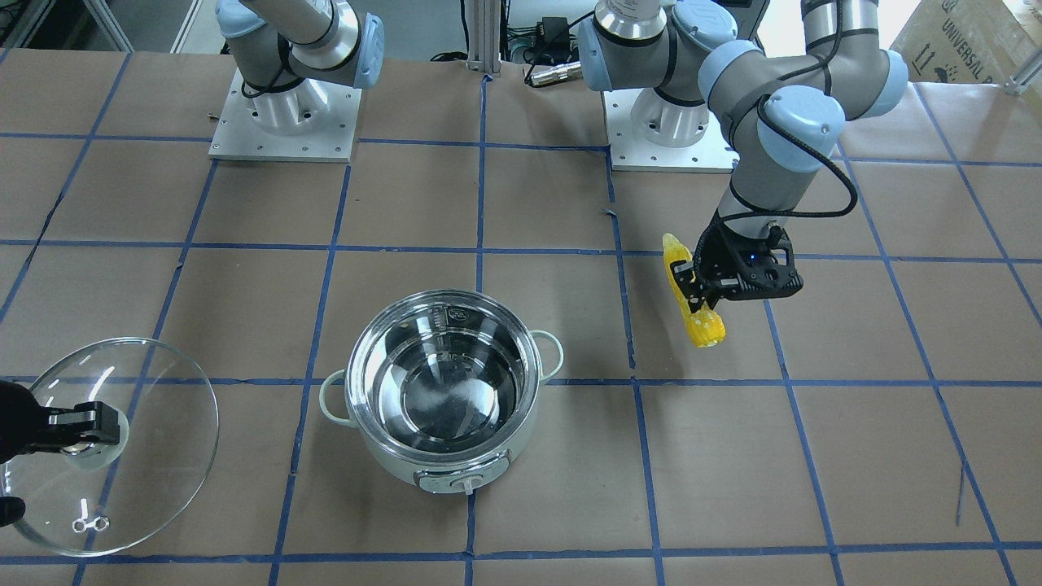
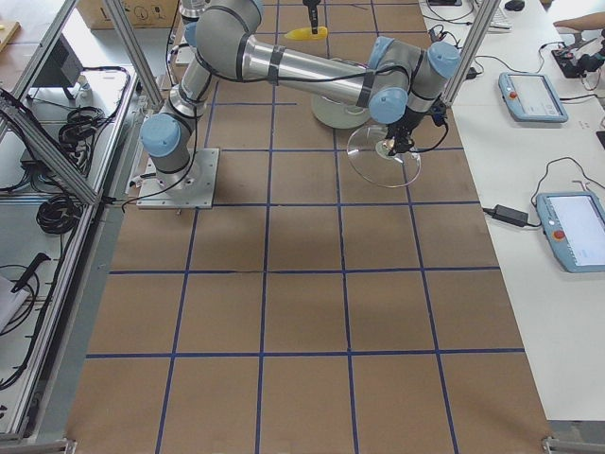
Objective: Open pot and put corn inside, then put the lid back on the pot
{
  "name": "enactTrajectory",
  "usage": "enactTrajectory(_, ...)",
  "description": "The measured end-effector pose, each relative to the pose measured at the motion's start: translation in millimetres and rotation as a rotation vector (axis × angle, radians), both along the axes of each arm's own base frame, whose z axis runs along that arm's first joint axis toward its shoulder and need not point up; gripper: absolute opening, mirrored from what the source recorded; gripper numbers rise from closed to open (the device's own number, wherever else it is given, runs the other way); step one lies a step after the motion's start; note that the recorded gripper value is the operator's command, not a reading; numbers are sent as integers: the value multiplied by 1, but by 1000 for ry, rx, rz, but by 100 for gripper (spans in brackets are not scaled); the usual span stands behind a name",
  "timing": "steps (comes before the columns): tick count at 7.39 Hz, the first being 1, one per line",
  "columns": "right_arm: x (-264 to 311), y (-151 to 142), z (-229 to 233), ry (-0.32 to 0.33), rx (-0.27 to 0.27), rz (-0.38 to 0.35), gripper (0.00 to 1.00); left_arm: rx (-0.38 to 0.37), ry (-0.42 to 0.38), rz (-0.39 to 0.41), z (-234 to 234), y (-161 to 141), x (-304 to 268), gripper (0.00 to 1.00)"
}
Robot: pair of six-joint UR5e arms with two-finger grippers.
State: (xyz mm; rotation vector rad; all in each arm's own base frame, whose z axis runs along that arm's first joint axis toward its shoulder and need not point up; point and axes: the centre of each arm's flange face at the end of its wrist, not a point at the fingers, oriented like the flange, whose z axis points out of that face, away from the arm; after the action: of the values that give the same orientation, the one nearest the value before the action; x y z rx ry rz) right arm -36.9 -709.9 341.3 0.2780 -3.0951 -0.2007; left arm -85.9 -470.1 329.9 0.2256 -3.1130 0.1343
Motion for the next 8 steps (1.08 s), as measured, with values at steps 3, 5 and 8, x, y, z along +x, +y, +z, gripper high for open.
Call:
enactTrajectory(3, 3, 26, -26, 42, -73, -4, 1, 5, 19, 30, 73, -9, -84, 13)
enactTrajectory(5, 5, 31, -24, 43, -86, -12, 1, 7, 26, 25, 78, -23, -142, 13)
enactTrajectory(8, 6, 32, -23, 42, -88, -14, 1, 1, 33, 24, 68, -56, -233, 13)
